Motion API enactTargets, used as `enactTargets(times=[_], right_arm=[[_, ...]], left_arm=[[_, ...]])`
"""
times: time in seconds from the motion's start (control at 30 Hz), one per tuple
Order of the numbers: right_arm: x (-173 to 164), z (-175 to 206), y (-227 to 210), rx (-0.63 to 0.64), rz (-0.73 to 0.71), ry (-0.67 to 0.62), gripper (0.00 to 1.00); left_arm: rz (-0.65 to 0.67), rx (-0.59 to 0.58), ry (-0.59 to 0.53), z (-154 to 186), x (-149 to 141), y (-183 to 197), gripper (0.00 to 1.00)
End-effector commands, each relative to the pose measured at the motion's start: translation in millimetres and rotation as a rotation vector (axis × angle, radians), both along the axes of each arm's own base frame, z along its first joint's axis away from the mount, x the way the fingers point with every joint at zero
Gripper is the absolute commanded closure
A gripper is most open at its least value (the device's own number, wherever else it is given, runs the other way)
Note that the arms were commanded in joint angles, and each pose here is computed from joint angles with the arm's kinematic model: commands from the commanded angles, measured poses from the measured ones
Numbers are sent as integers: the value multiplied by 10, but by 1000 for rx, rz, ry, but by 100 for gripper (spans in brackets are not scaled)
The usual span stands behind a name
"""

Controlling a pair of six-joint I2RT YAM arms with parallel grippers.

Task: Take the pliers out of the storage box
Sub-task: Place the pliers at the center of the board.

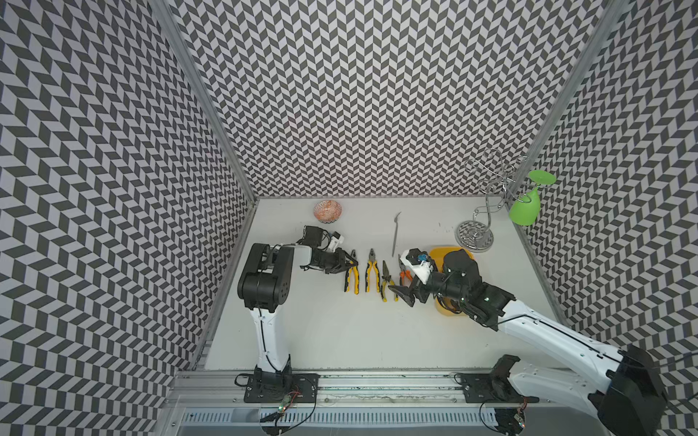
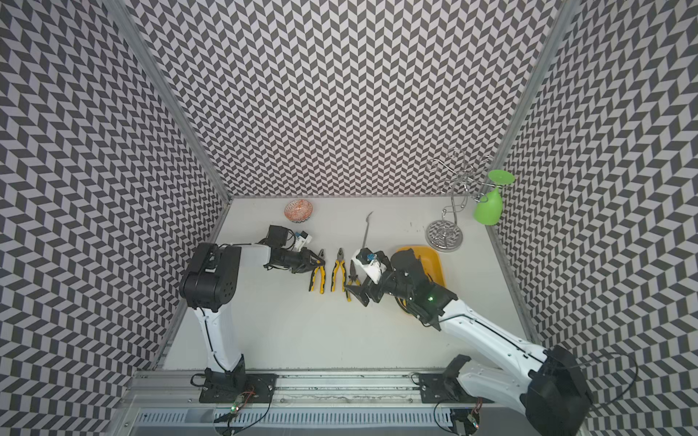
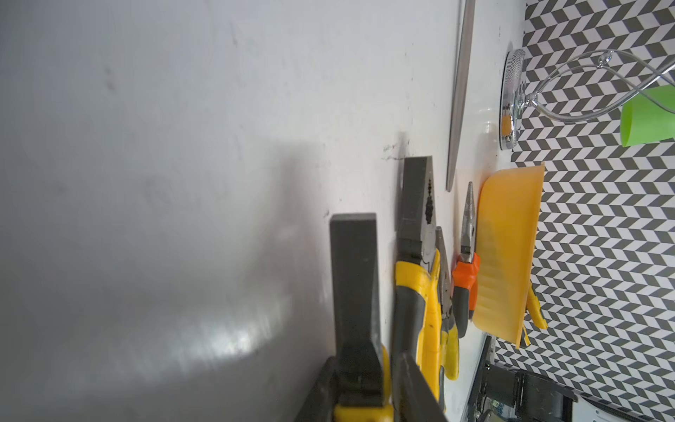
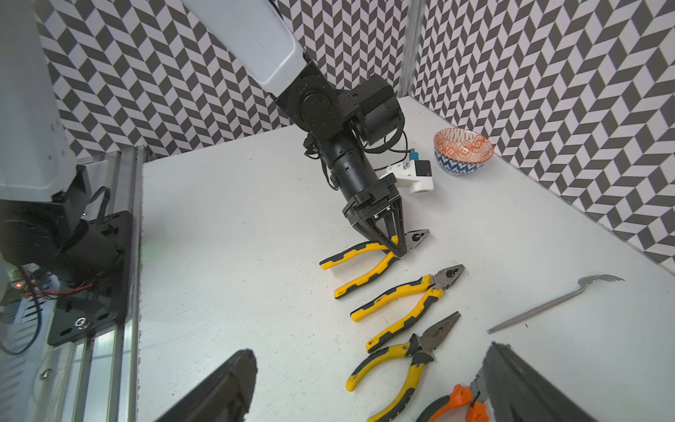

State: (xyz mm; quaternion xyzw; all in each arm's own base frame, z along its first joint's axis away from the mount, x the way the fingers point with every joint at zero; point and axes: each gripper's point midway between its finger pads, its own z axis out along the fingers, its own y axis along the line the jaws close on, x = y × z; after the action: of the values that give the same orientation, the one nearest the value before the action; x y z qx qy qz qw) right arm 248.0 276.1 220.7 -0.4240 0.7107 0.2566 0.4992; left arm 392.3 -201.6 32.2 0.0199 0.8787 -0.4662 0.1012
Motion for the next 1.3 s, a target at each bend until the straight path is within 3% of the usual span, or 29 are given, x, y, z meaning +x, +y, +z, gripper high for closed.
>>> enactTargets(times=[0.0, 0.33, 0.57, 0.8, 0.93, 1.17, 1.27], right_arm=[[107, 149, -110, 31, -97, -52, 1], [358, 267, -420, 77, -296, -27, 1], [618, 272, -781, 127, -487, 51, 1], [900, 30, -1387, 95, -748, 239, 0], [920, -264, -1702, -24, -881, 364, 9], [727, -649, -1829, -234, -905, 553, 11], [639, -789, -1839, -321, -898, 649, 17]], left_arm=[[14, 55, 19, -204, -59, 52, 65], [60, 111, 9, -180, -105, 140, 37], [108, 178, -37, -80, -125, 252, 4], [107, 214, -161, 232, -75, 182, 2], [88, 226, -314, 612, -31, 104, 2], [56, 315, -820, 1522, -44, -55, 2], [-7, 300, -978, 1823, -184, -133, 2]])
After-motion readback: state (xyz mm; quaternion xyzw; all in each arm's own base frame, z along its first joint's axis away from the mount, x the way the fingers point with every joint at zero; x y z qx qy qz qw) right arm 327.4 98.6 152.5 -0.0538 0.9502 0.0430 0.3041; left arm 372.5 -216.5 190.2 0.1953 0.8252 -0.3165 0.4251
